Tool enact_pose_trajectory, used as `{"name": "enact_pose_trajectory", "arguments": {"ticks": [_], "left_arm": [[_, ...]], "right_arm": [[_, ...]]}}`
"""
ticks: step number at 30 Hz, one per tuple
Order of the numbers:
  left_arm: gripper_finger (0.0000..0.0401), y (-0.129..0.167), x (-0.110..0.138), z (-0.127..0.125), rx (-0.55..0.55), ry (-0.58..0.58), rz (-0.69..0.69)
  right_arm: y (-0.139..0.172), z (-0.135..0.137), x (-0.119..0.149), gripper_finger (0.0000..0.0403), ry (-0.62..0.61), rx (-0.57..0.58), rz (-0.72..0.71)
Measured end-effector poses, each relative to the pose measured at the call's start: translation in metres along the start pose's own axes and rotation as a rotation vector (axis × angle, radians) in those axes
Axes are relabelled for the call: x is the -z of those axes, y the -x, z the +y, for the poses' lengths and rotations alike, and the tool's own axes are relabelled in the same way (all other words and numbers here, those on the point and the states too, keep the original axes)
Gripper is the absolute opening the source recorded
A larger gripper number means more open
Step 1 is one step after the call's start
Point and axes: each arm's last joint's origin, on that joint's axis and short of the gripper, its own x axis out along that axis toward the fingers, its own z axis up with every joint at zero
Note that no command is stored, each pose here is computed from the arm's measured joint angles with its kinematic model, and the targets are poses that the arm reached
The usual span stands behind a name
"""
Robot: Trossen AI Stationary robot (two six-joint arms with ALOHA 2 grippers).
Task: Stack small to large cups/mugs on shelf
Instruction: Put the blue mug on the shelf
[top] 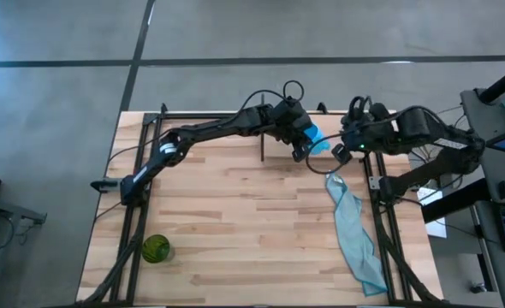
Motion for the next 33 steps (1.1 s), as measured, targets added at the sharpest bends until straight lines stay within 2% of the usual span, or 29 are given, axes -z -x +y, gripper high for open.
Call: {"name": "enact_pose_trajectory", "arguments": {"ticks": [3, 5, 8, 12, 16, 20, 28, 33], "left_arm": [[0.0000, 0.000, 0.000, 0.000, 0.000, -0.003, -0.003], [0.0000, 0.000, -0.001, 0.001, -0.001, -0.006, -0.003], [0.0000, 0.001, -0.001, 0.002, -0.002, -0.006, -0.004], [0.0000, 0.001, -0.001, 0.002, -0.001, -0.006, -0.003], [0.0000, 0.001, -0.001, 0.003, 0.012, -0.006, -0.003], [0.0000, 0.001, -0.001, 0.004, 0.029, -0.004, 0.001], [0.0000, 0.002, -0.001, 0.006, 0.036, -0.024, 0.004], [0.0000, 0.002, -0.001, 0.006, 0.039, -0.024, 0.004]], "right_arm": [[-0.013, -0.004, 0.012, 0.0102, -0.041, 0.025, 0.051], [-0.021, -0.002, 0.021, 0.0114, -0.059, -0.002, 0.113], [-0.035, 0.002, 0.035, 0.0124, -0.032, -0.012, 0.185], [-0.059, 0.013, 0.051, 0.0127, 0.005, -0.003, 0.202], [-0.077, 0.023, 0.060, 0.0127, 0.065, -0.009, 0.185], [-0.089, 0.028, 0.065, 0.0127, 0.124, 0.045, 0.141], [-0.099, 0.037, 0.062, 0.0128, 0.129, 0.024, 0.051], [-0.102, 0.039, 0.059, 0.0128, 0.132, 0.073, -0.024]]}}
